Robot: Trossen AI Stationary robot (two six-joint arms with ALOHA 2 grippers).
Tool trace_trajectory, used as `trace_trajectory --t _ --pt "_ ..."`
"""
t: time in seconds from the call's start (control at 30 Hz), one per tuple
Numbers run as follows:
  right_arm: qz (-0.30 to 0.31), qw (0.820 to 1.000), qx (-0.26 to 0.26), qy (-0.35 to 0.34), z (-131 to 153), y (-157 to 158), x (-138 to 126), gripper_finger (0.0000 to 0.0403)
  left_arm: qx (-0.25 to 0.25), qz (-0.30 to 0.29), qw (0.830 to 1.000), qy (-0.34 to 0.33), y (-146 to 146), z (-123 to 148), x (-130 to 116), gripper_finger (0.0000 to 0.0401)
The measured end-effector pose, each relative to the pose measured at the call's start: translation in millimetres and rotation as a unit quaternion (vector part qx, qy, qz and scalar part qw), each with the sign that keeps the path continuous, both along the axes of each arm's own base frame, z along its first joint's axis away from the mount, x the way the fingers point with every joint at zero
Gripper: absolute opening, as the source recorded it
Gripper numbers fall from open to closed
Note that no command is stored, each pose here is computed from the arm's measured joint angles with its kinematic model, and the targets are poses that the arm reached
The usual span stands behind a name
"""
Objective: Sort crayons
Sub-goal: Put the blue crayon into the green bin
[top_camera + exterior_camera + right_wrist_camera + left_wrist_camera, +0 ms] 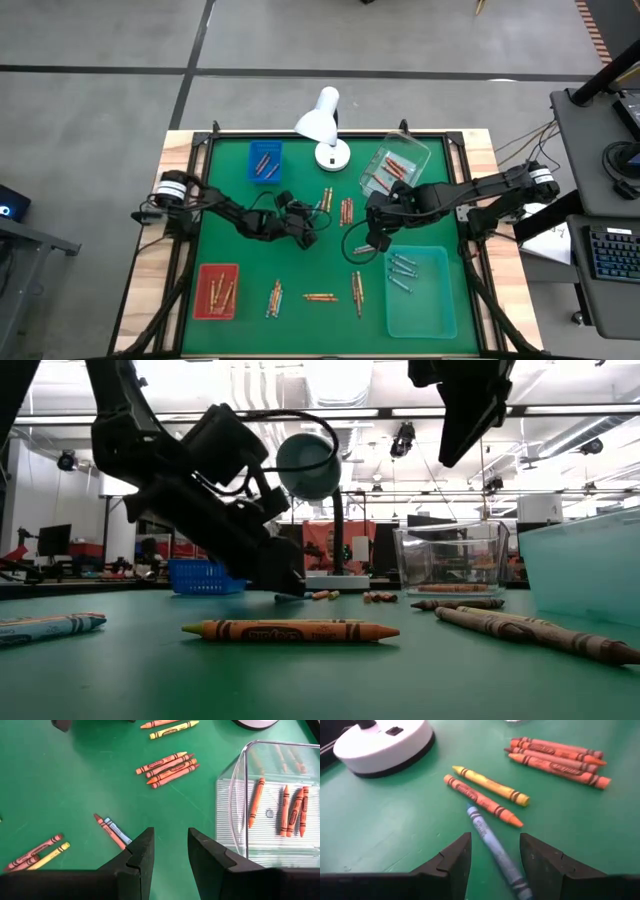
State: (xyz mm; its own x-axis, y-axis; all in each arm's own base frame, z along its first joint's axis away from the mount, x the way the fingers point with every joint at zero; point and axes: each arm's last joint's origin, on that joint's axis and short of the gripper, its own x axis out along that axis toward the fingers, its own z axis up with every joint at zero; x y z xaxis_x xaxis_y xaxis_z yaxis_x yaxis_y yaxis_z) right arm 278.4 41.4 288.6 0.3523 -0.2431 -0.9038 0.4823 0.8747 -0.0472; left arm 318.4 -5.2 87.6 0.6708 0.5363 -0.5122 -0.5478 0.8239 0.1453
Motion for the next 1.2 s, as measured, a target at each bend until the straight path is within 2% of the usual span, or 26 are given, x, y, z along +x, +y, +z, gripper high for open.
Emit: trace_trajectory --t 0.3,0.83,1.07,1.2 --pt "0.000 1.000 0.001 -0.005 0.2 0.1 0.9 0.0107 -0.008 0.012 1.000 0.003 2.7 -9.1 0.1 0.0145" --pt "0.000 1.000 0.001 -0.008 0.4 0.3 1.5 0.0107 -0.050 0.035 0.998 -0.017 2.1 -10.5 -0.7 0.0041" --pt "0.000 1.000 0.001 -0.009 0.5 0.3 1.6 0.0107 -0.053 0.038 0.998 -0.021 2.3 -6.9 -1.6 0.0006" --pt "0.001 1.000 0.000 -0.011 0.6 0.3 2.0 0.0107 -0.048 0.038 0.998 -0.021 2.9 -0.8 -3.4 0.0004"
